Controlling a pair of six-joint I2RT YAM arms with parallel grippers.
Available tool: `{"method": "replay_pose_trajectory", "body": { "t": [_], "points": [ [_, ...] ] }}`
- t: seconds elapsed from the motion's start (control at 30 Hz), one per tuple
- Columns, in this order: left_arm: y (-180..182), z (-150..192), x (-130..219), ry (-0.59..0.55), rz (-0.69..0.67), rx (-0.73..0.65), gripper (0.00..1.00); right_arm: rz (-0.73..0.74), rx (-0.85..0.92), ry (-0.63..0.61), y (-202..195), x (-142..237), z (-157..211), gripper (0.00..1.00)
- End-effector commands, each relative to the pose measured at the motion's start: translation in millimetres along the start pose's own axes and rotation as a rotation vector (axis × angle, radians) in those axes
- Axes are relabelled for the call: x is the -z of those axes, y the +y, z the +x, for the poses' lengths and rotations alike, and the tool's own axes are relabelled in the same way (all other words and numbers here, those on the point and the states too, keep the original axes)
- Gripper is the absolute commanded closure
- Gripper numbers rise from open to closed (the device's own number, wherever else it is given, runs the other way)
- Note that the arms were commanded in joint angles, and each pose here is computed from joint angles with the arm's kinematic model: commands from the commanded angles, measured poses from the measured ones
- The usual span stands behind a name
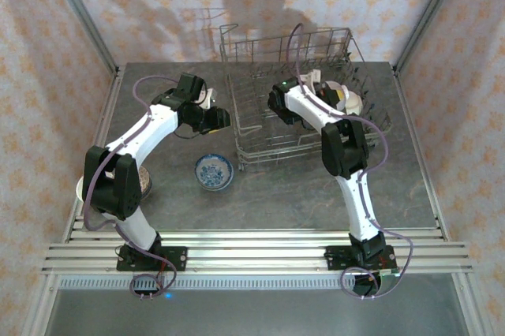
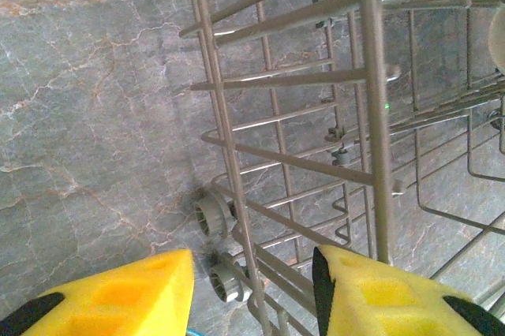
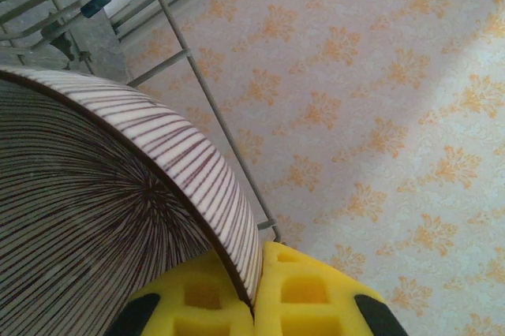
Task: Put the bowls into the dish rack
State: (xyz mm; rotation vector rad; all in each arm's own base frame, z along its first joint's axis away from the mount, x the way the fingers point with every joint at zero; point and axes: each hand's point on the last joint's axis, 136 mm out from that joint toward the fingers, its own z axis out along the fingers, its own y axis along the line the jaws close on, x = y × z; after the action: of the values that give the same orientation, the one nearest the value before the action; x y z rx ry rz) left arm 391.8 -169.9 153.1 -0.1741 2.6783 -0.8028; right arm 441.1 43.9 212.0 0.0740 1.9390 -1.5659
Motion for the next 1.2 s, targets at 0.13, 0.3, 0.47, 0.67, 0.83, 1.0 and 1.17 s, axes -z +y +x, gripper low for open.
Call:
{"method": "replay_pose_trajectory", "body": {
  "t": [0.13, 0.3, 0.47, 0.67, 0.83, 1.0, 1.17],
  "points": [
    [-11, -5, 4, -0.001, 0.026, -0.020, 0.55, -0.060, 0.201, 0.160, 24, -2, 35, 0.96],
    [-11, -4, 7, -0.007, 0.020, -0.022, 0.55, -0.070, 0.201, 0.181, 30, -2, 39, 0.87],
    [-11, -5, 7, -0.008, 0.018, -0.027, 0.55, -0.089, 0.187, 0.207, 33, 0, 40, 0.80],
    [-9, -5, 8, -0.005, 0.013, -0.028, 0.55, -0.105, 0.186, 0.231, 38, 1, 42, 0.59],
    [-9, -6, 11, -0.015, 0.011, -0.029, 0.56, -0.119, 0.173, 0.238, 37, 2, 38, 0.50],
    [-7, -7, 12, -0.016, 0.005, -0.030, 0.56, -0.138, 0.139, 0.242, 30, 4, 31, 0.50],
    [-6, -6, 12, -0.011, 0.003, -0.031, 0.56, -0.151, 0.148, 0.247, 28, 5, 30, 0.35]
  ]
}}
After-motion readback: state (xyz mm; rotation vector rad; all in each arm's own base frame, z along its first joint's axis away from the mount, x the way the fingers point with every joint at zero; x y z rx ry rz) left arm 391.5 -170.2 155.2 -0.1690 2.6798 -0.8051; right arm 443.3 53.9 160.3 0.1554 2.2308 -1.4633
